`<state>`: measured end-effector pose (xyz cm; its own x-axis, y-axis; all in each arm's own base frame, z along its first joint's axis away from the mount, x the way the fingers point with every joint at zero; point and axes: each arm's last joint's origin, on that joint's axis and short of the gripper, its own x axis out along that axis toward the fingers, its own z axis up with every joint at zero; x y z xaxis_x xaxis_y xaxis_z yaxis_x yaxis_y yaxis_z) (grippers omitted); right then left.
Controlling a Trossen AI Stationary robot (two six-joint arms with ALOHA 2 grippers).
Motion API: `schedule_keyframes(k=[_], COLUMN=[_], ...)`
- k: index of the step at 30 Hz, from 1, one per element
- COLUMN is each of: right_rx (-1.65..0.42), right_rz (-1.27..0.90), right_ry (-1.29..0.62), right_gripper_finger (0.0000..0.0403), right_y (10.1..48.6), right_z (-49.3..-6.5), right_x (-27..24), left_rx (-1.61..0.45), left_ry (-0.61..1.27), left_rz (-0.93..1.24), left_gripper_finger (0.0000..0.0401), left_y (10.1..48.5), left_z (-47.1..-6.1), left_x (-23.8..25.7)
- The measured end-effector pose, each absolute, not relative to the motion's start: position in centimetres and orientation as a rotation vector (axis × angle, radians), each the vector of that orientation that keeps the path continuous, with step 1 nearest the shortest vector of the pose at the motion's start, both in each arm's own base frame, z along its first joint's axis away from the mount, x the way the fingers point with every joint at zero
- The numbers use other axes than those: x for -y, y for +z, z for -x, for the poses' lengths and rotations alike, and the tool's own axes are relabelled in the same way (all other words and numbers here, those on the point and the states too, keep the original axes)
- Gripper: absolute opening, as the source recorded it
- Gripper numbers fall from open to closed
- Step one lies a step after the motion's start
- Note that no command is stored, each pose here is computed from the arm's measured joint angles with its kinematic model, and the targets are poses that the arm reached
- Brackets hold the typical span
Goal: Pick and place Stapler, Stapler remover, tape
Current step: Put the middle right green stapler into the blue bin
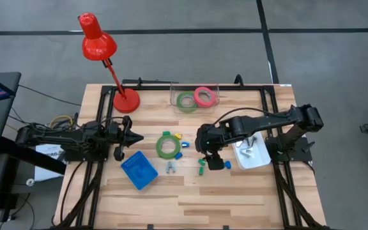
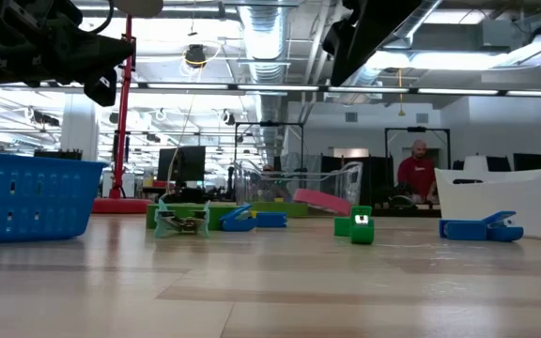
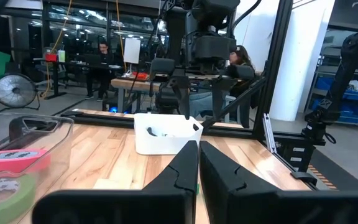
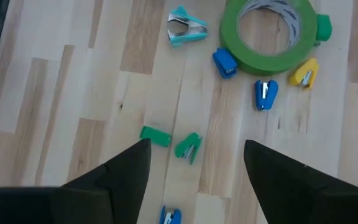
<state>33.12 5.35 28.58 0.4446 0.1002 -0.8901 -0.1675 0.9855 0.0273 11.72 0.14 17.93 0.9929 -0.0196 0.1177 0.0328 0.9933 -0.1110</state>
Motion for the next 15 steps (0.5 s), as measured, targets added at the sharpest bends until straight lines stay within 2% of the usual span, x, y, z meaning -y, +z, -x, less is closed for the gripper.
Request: schedule_keyframes(k=[12,15], right_rx=[-1.114,-1.143], right_rz=[0.024,0.015], right_ry=[0.144,0.135], right_gripper_finger=[0.0249,0.0249], right_y=[28.5,27.4], right_z=[-32.9,-33.7], right_x=[-5.8,-5.9], left_rx=[0.117,0.117], left_ry=[-0.026,-0.026], left_rz=[0.113,0.113], left_gripper_finger=[0.0008,0.0008], left_y=[17.9,17.9], left_z=[-11.7,-11.7], left_x=[-0.1,-0.1])
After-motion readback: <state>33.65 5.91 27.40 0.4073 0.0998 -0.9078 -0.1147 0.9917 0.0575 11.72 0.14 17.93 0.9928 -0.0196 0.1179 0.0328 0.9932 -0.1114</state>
